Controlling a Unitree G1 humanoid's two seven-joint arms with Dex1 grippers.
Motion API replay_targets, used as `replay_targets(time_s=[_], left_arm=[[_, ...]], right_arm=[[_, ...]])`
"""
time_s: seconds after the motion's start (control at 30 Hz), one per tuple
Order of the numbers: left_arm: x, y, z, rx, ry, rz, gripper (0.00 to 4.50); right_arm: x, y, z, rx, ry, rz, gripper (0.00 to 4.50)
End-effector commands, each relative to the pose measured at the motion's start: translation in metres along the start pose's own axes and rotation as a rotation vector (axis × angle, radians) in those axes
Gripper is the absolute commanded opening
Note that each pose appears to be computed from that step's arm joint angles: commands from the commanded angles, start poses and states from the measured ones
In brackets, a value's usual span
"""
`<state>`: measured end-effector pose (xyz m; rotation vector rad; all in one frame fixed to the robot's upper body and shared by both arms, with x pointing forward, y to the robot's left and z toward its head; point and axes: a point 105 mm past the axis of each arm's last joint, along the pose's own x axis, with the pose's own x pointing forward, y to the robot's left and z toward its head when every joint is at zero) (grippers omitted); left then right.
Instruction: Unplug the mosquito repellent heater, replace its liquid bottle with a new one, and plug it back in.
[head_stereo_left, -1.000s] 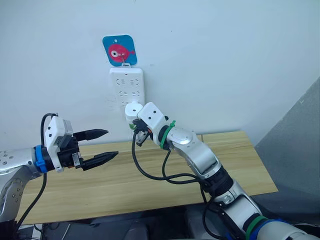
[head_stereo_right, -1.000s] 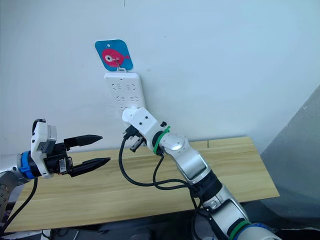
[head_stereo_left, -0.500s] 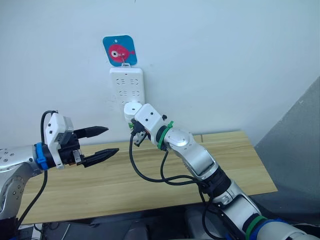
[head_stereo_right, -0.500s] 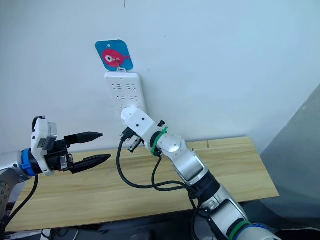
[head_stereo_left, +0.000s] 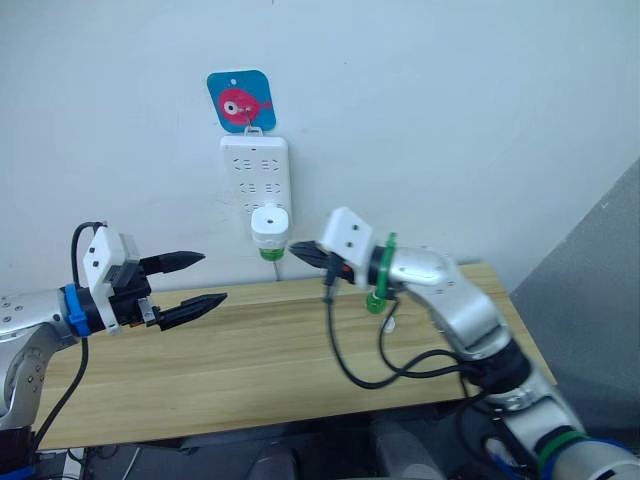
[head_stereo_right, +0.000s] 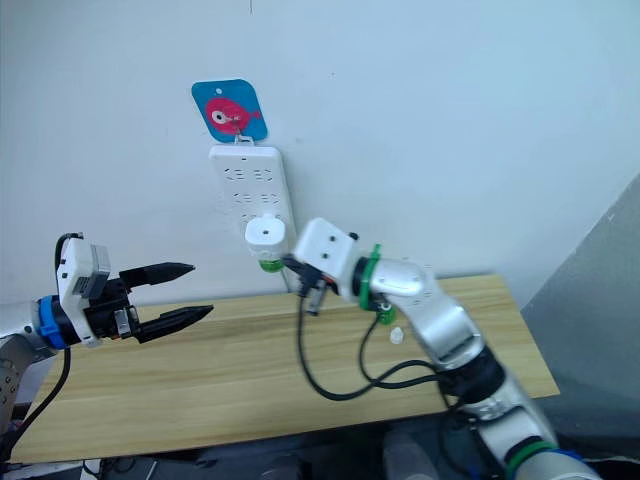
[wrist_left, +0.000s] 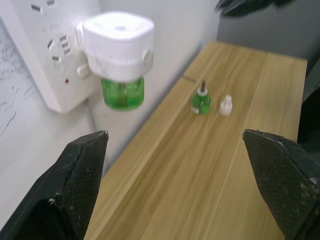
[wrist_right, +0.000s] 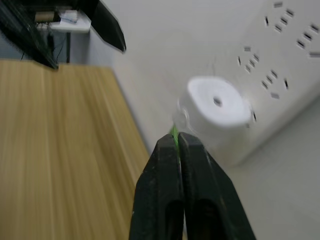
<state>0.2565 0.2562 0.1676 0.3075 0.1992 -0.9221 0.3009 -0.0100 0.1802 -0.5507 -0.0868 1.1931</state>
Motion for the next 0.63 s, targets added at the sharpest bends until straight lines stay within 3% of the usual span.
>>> replay_targets(time_s=[0.03, 0.17, 0.33, 0.47, 0.63], left_arm=[[-0.01, 0.003, -0.001, 0.095, 0.058, -0.039, 4.5], [-0.022, 0.009, -0.006, 0.135, 0.111, -0.047, 4.5], [-0.029, 0.013, -0.007, 0.139, 0.214, -0.019, 4.5], [-0.034, 0.018, -0.011, 0.162, 0.31, 0.08, 4.5], [-0.035, 0.013, -0.004, 0.165, 0.258, 0.095, 4.5]], right_arm=[[-0.04, -0.005, 0.003, -0.051, 0.037, 0.095, 1.26], [-0.085, -0.023, -0.002, -0.077, 0.155, 0.11, 2.7], [-0.117, -0.028, 0.004, -0.091, 0.204, 0.144, 4.48], [-0.136, -0.023, 0.001, -0.076, 0.241, 0.201, 4.48], [-0.143, -0.025, 0.0, -0.062, 0.243, 0.203, 4.48]])
